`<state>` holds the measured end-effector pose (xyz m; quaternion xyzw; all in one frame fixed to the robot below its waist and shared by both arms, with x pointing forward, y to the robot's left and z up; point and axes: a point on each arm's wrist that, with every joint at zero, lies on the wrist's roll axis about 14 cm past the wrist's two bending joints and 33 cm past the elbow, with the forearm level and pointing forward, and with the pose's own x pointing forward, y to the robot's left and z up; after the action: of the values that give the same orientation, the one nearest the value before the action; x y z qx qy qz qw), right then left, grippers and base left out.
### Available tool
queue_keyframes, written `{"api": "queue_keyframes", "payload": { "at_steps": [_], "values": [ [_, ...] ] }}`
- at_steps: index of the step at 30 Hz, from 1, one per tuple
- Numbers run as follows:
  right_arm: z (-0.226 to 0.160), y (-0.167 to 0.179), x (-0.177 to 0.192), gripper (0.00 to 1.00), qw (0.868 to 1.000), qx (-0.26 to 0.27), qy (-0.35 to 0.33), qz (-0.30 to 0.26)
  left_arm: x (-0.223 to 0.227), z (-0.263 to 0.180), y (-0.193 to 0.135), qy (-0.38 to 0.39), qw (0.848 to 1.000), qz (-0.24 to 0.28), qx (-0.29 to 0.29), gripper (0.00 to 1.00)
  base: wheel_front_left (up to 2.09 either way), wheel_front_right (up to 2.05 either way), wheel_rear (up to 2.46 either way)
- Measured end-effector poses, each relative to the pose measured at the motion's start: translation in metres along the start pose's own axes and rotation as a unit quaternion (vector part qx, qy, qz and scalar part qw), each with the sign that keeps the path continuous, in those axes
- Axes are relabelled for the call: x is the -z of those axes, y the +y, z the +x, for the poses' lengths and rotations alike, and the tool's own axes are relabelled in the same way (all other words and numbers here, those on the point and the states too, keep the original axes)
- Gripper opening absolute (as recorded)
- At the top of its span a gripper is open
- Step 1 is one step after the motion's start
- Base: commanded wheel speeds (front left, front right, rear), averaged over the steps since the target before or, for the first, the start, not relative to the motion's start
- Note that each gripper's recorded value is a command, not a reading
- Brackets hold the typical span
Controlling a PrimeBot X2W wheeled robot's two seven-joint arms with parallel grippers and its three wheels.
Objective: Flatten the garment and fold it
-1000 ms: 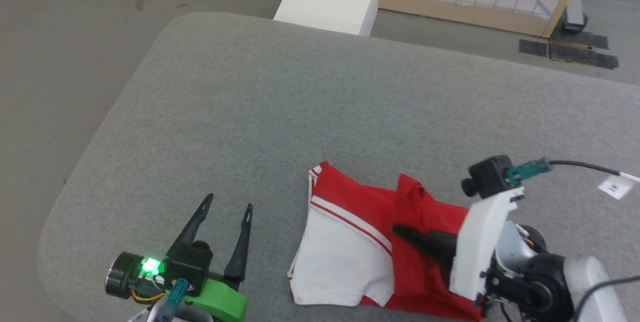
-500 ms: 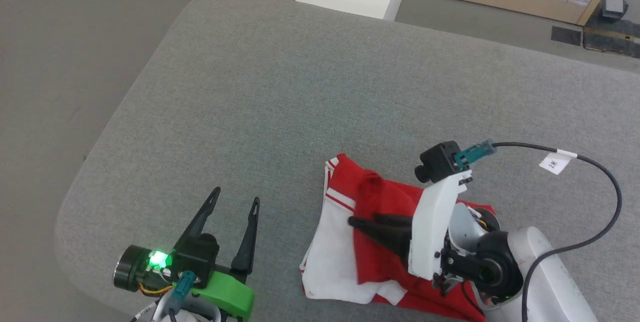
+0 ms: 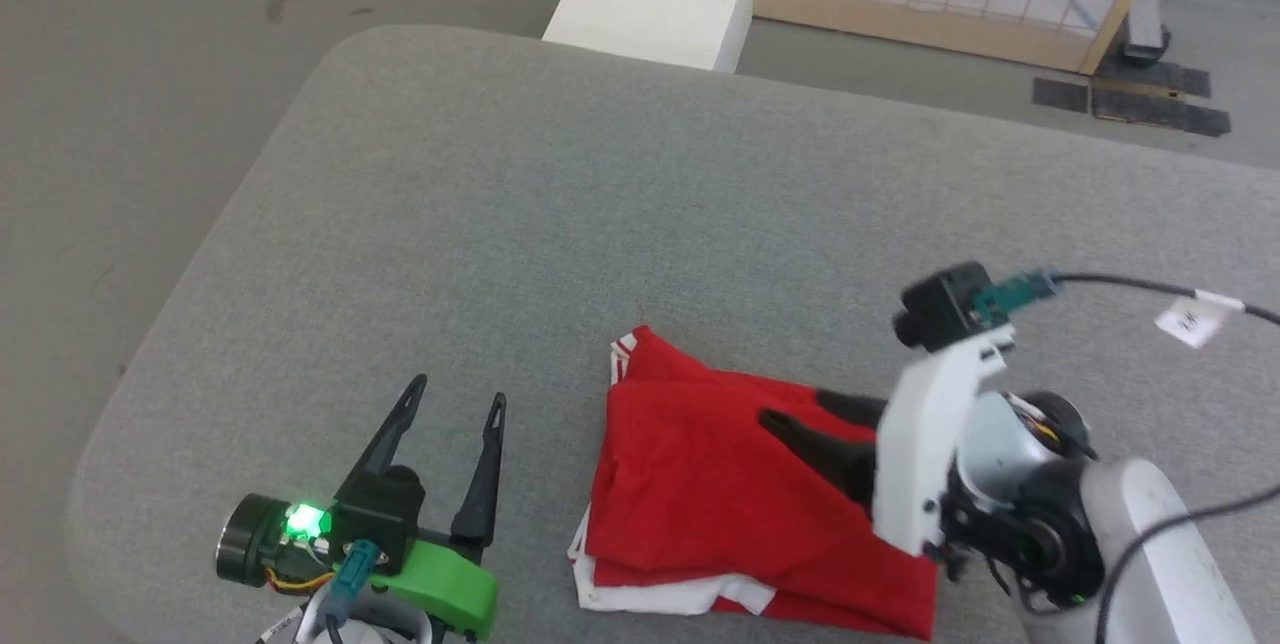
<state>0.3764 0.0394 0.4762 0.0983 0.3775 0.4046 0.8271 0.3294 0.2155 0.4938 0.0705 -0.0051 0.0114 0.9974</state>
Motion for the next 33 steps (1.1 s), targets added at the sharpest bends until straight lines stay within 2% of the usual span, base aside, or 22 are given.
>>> {"api": "queue_keyframes", "payload": {
  "at_steps": [6, 12, 17, 28, 29, 31, 33],
  "values": [
    [-0.025, -0.044, 0.033, 1.00, 0.997, 0.072, 0.027, 0.012, -0.004, 0.004, -0.006, -0.008, 1.000, -0.004, 0.012, 1.00, 0.00, 0.00, 0.00],
    [-0.035, -0.077, 0.058, 1.00, 0.991, 0.121, 0.055, 0.034, 0.000, 0.006, -0.008, -0.001, 1.000, -0.005, 0.017, 1.00, 0.00, 0.00, 0.00],
    [-0.030, -0.084, 0.071, 1.00, 0.988, 0.125, 0.071, 0.052, 0.004, 0.008, -0.009, 0.006, 1.000, -0.005, 0.020, 1.00, 0.00, 0.00, 0.00],
    [-0.003, -0.074, 0.084, 1.00, 0.988, 0.096, 0.099, 0.069, 0.012, 0.011, -0.011, 0.020, 1.000, -0.009, 0.020, 1.00, 0.00, 0.00, 0.00],
    [-0.001, -0.074, 0.084, 0.95, 0.988, 0.095, 0.101, 0.067, 0.013, 0.011, -0.011, 0.022, 1.000, -0.010, 0.019, 1.00, 0.00, 0.00, 0.00],
    [0.004, -0.072, 0.084, 0.00, 0.989, 0.089, 0.104, 0.059, 0.014, 0.012, -0.011, 0.024, 0.999, -0.012, 0.017, 1.00, 0.00, 0.00, 0.00],
    [0.007, -0.070, 0.085, 0.00, 0.989, 0.085, 0.109, 0.051, 0.016, 0.011, -0.010, 0.027, 0.999, -0.012, 0.015, 1.00, 0.00, 0.00, 0.00]
  ]
}}
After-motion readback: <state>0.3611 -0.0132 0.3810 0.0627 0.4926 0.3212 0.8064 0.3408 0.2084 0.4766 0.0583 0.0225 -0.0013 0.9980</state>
